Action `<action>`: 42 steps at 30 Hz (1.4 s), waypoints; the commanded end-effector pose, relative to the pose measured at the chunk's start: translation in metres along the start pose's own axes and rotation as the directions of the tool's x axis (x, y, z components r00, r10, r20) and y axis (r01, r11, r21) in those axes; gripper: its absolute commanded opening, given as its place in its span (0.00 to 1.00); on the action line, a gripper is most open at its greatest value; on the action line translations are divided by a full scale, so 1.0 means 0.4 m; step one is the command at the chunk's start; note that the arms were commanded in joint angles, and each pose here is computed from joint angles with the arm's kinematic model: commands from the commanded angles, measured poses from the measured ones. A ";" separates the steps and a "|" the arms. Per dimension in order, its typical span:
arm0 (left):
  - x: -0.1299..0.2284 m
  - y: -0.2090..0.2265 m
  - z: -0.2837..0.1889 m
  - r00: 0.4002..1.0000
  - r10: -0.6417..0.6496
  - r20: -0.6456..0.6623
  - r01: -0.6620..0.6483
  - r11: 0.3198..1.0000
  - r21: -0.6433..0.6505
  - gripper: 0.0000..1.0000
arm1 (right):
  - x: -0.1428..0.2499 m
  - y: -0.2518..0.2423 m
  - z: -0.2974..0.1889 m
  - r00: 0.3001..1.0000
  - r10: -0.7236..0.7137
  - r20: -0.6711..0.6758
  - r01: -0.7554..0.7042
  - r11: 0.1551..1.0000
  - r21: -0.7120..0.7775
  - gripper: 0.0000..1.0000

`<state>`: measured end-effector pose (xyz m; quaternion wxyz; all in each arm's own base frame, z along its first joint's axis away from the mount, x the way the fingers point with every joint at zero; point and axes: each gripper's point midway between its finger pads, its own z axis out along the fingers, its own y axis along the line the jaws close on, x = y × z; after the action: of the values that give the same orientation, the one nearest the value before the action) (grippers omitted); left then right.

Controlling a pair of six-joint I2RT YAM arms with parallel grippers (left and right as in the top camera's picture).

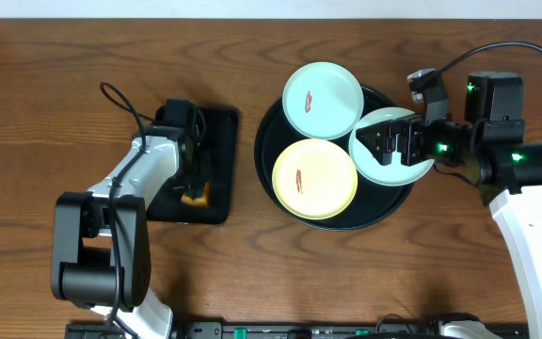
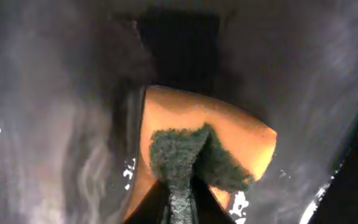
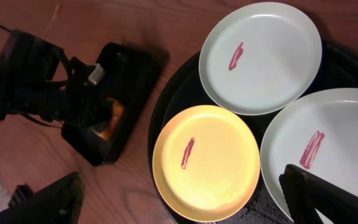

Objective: Clean dirty plates on tray and stack at the side

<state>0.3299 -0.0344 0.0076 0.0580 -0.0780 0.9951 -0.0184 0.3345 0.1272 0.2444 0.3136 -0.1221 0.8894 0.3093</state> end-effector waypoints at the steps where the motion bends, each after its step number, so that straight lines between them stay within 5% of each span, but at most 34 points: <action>1: -0.052 0.005 -0.054 0.998 0.033 0.059 -0.032 0.999 -0.026 0.25 | -0.012 0.011 -0.007 1.000 -0.004 0.012 0.004 1.000 -0.002 0.99; 5: -0.066 0.000 -0.099 0.996 0.025 0.086 -0.024 1.000 -0.017 0.48 | -0.012 0.011 -0.007 1.000 -0.004 0.012 0.004 1.000 -0.002 0.99; 13: 0.044 -0.017 -0.068 0.997 -0.017 -0.072 0.020 0.999 0.038 0.49 | -0.009 0.011 -0.007 1.000 -0.001 0.007 0.001 1.000 -0.001 0.99; 18: 0.078 -0.007 -0.004 0.998 -0.017 -0.068 0.019 0.999 0.040 0.32 | 0.001 0.007 -0.003 1.000 0.011 -0.010 -0.011 1.000 0.001 0.91; 21: 0.091 -0.003 0.022 0.998 -0.016 -0.059 0.019 0.999 0.042 0.08 | 0.021 -0.024 0.011 0.997 0.061 -0.044 -0.058 0.996 0.071 0.79; 24: 0.090 -0.003 0.017 0.998 -0.016 -0.058 0.019 0.999 0.042 0.08 | 0.053 -0.051 0.031 0.989 0.107 -0.097 -0.093 0.986 0.138 0.61; 28: 0.068 -0.006 -0.027 0.999 -0.016 -0.049 0.018 0.999 0.037 0.07 | 0.101 -0.071 0.074 0.972 0.145 -0.183 -0.111 0.977 0.184 0.54; 33: 0.013 -0.023 -0.139 1.000 -0.016 -0.002 0.016 0.999 0.051 0.07 | 0.182 -0.164 0.124 0.919 0.273 -0.285 -0.160 0.918 0.363 0.54; 42: -0.025 -0.123 -0.327 0.995 -0.007 0.100 -0.022 0.960 0.279 0.07 | 0.333 -0.224 0.219 0.777 0.382 -0.501 -0.191 0.900 0.391 0.52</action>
<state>0.3311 -0.0572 0.1187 0.1023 -0.0790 0.9872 -0.0936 0.3113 0.1030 0.0748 0.0183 -0.0055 0.9881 0.1526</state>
